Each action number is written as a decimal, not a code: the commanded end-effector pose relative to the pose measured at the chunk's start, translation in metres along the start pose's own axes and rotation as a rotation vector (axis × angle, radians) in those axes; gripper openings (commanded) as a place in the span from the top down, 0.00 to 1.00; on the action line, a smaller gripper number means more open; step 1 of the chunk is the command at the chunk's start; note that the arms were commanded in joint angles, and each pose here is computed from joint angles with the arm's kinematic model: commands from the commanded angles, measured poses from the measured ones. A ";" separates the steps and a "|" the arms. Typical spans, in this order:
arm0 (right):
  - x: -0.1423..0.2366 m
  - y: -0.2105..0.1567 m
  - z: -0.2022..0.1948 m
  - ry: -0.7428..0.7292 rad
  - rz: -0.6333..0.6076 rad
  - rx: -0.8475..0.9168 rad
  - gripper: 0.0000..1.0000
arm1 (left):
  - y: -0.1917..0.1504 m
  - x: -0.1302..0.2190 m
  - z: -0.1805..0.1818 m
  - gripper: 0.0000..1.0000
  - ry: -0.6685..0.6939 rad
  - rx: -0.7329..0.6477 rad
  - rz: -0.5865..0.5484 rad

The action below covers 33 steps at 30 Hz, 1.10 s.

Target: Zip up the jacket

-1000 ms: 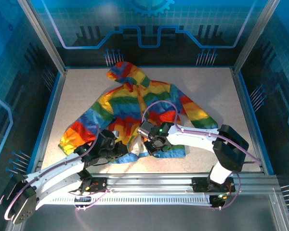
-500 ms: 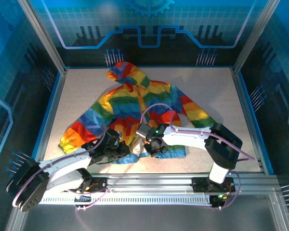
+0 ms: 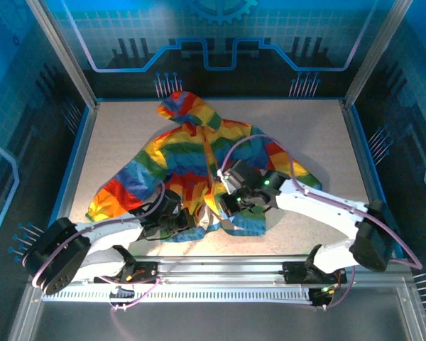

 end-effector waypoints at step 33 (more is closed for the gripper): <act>-0.058 -0.063 -0.033 -0.063 0.068 -0.278 0.51 | 0.002 0.058 -0.070 1.00 -0.134 -0.301 -0.129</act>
Point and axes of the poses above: each hand's point on the last joint's axis, 136 mm out from that joint toward the fingers, its own x axis back along the fingers, its own z axis along the line the jaws close on, y = z × x, the point moved 10 cm from there along x, back along the fingers, and after that the axes turned 1 degree about x, right-handed, at the moved point
